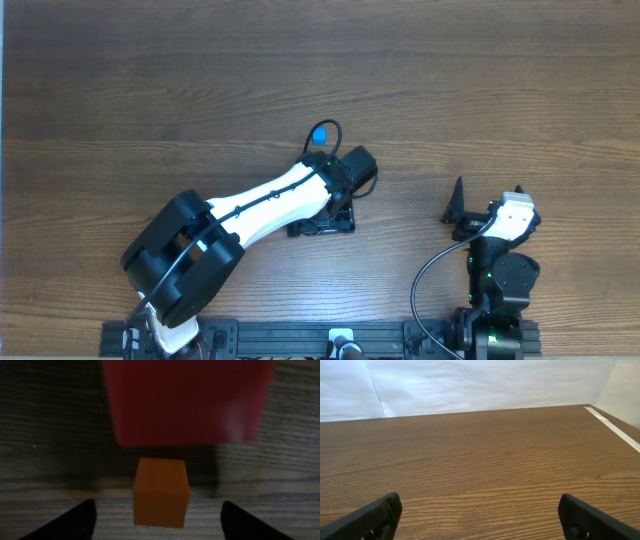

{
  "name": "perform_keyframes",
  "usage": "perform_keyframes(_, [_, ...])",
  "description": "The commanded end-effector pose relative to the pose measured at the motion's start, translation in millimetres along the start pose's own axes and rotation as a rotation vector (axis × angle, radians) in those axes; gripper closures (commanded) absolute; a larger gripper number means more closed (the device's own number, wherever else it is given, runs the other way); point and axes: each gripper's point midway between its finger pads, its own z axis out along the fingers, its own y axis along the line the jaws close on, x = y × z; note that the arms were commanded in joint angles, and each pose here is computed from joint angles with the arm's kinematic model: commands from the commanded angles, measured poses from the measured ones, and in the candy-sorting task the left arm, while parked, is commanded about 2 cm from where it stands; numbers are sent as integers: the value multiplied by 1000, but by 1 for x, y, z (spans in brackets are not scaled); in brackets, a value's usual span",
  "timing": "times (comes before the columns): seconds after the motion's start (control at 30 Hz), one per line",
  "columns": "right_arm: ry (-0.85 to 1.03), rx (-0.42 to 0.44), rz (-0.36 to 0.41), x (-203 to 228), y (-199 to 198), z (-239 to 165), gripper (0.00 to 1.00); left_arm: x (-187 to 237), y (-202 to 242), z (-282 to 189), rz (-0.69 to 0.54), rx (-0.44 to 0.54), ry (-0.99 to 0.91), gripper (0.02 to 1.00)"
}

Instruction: Stack Cubes

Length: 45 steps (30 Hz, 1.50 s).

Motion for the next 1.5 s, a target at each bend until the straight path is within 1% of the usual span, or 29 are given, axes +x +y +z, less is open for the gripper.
perform_keyframes(0.03, [3, 4, -2, 2, 0, 0, 9, -6, 4, -6, -23, 2, -31, 308])
perform_keyframes(0.33, [3, 4, -2, 2, 0, 0, 9, -6, 5, -3, -25, -5, -27, 432])
perform_keyframes(0.5, [3, 4, -2, 2, 0, 0, 9, -6, 7, 2, -35, -19, -15, 529])
perform_keyframes(1.13, [3, 4, -2, 2, 0, 0, 7, -6, 8, 3, -51, -21, -14, 781])
perform_keyframes(1.37, [3, 4, -2, 2, 0, 0, 7, -7, 5, 0, -50, -15, -12, 831])
perform_keyframes(1.5, [3, 4, -2, 2, 0, 0, 7, -10, 0, -16, -49, -4, -22, 858])
